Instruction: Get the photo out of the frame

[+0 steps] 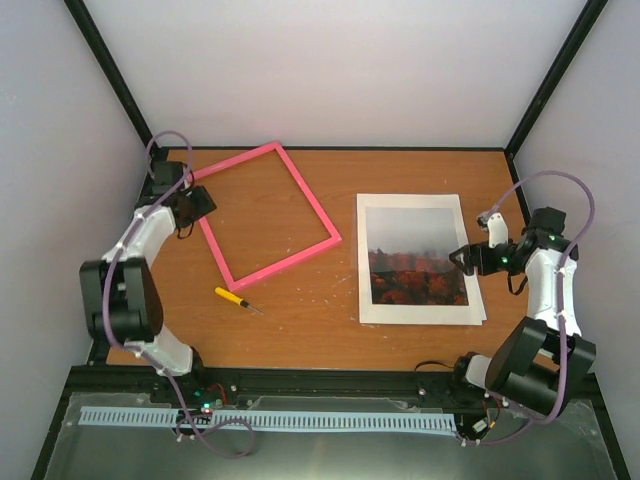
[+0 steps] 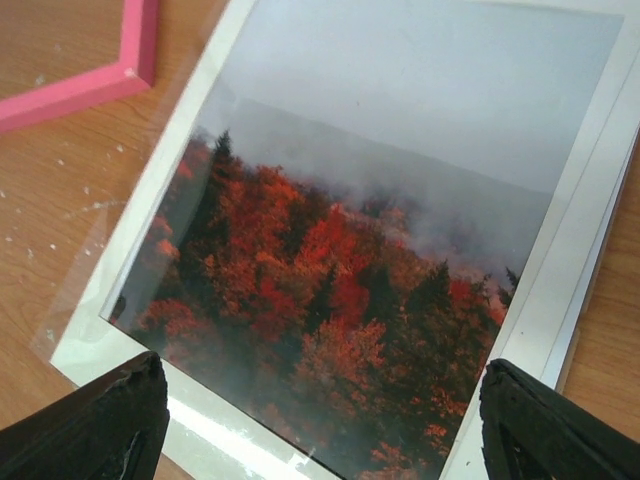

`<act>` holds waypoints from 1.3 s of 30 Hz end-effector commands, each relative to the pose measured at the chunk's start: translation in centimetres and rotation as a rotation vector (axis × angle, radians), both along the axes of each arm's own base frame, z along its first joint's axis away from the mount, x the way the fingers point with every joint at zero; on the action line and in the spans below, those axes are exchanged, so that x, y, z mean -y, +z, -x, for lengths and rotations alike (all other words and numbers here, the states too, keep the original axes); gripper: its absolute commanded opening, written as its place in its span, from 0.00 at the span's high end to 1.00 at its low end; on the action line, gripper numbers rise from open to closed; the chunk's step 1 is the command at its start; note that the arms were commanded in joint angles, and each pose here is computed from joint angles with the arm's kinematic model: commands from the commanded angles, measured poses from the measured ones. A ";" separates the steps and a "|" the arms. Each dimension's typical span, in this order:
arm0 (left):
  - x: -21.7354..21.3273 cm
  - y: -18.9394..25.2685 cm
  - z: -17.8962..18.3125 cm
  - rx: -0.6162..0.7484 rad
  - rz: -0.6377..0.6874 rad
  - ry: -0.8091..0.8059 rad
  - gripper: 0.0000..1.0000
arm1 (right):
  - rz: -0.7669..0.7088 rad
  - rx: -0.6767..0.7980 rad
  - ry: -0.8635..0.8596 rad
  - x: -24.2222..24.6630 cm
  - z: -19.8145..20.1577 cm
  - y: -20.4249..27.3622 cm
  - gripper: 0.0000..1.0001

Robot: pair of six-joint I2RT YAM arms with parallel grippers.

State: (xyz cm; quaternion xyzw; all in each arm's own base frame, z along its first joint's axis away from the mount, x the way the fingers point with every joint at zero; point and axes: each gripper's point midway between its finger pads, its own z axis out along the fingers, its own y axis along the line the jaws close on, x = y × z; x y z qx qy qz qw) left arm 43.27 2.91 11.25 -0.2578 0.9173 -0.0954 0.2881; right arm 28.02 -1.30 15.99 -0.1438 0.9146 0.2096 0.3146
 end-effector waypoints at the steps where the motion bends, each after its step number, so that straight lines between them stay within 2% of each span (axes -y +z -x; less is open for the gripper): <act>1: 5.6 6.9 0.4 0.228 0.038 -0.166 0.42 | 0.091 -0.043 -0.002 0.6 -0.5 -2.3 0.17; 5: 13.8 9.2 3.3 0.319 0.123 -0.401 0.45 | 0.177 -0.088 0.005 1.3 -0.8 -4.2 0.18; 8: 21.4 9.7 6.7 0.387 0.177 -0.654 0.51 | 0.194 -0.136 0.019 1.3 -0.8 -5.7 0.20; 12: 27.9 7.0 10.7 0.322 0.211 -0.820 0.52 | 0.215 -0.190 0.023 1.3 -0.7 -7.5 0.24; 15: 31.9 4.7 12.8 0.277 0.217 -0.901 0.49 | 0.229 -0.206 0.014 1.6 -0.7 -8.6 0.26; 20: 35.7 0.5 13.5 0.150 0.238 -0.919 0.44 | 0.240 -0.246 -0.006 2.0 -0.5 -10.3 0.29; 24: 37.4 -1.7 12.8 0.087 0.274 -0.883 0.43 | 0.268 -0.262 -0.015 2.5 -0.3 -11.5 0.29; 29: 38.1 -3.9 11.2 0.027 0.270 -0.802 0.40 | 0.281 -0.297 -0.013 2.7 0.3 -13.1 0.30; 39: 39.8 -7.4 9.1 -0.059 0.274 -0.742 0.40 | 0.272 -0.337 -0.004 2.4 1.2 -14.7 0.30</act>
